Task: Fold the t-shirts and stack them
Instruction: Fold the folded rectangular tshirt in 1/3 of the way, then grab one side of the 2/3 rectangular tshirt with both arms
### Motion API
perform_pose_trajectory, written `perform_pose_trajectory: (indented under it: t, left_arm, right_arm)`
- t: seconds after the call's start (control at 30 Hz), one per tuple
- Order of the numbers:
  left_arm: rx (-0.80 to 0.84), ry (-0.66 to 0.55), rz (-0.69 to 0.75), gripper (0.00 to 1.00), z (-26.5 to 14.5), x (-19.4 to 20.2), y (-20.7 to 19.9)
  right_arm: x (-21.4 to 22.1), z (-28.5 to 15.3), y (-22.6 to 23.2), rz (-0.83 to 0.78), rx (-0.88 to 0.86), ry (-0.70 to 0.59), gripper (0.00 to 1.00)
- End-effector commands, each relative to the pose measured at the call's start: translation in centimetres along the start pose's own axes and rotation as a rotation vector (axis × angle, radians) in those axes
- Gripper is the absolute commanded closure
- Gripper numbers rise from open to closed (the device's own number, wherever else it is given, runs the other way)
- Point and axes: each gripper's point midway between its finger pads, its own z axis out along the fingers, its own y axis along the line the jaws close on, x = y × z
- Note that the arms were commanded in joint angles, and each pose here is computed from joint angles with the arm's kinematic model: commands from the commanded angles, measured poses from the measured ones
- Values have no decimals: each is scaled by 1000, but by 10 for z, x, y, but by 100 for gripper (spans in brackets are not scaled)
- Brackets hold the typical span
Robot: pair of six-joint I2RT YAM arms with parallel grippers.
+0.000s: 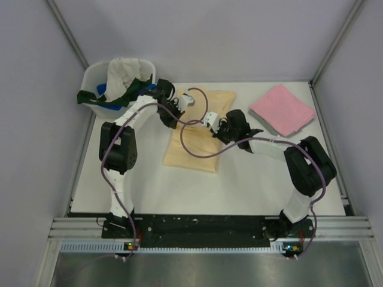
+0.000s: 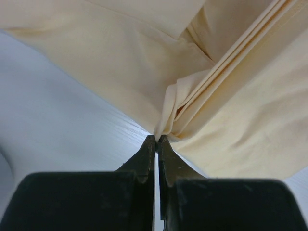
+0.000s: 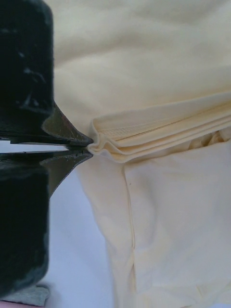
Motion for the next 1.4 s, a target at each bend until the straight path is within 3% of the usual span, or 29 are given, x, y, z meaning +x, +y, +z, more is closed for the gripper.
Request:
perform_pose_trajectory:
  t: [0.0,0.13,0.17,0.23,0.3,0.43,0.5,0.57,0.67,0.73,0.83,0.93,1.2,1.27,1.37]
  left_arm:
    - [-39,-24,-5,100,-4,-14,16]
    - [-77,-14,-20,97,4,-15,27]
    - [-101,-16,-32,87,4,-17,33]
    - [-161,-31,-48,78,2,-24,47]
    - [-245,-67,-59,66,-8,-36,66]
    - [-355,-140,-78,52,-41,-54,91]
    - [-299,-169,-31,52,-54,-59,73]
    - [-141,-201,104,53,-59,-55,32]
    - [88,-170,394,49,-55,-15,-38]
    - [135,-152,499,44,-48,13,-62]
    - [202,-114,554,41,-35,48,-83]
    - [250,-91,552,29,-23,64,-92]
    - [316,-10,535,28,5,92,-107]
    - [335,12,524,30,11,100,-113]
    - [350,33,497,42,14,105,-118]
  right_arm:
    - [2,-3,-36,11,110,35,100]
    - [0,4,-42,34,102,20,100]
    - [2,7,-46,39,110,34,96]
    - [7,11,-63,56,175,69,83]
    - [17,12,-89,103,270,113,76]
    - [12,-7,-117,180,300,85,62]
    - [-11,-24,-104,99,249,16,56]
    - [-33,-43,-74,-33,167,-54,46]
    - [-29,-58,11,-305,-86,-76,38]
    - [-17,-64,64,-432,-216,-79,35]
    - [1,-61,107,-489,-298,-49,36]
    - [7,-49,122,-509,-323,-30,36]
    - [37,-27,133,-512,-339,78,44]
    - [37,-25,135,-505,-341,74,53]
    - [32,-24,135,-493,-336,66,83]
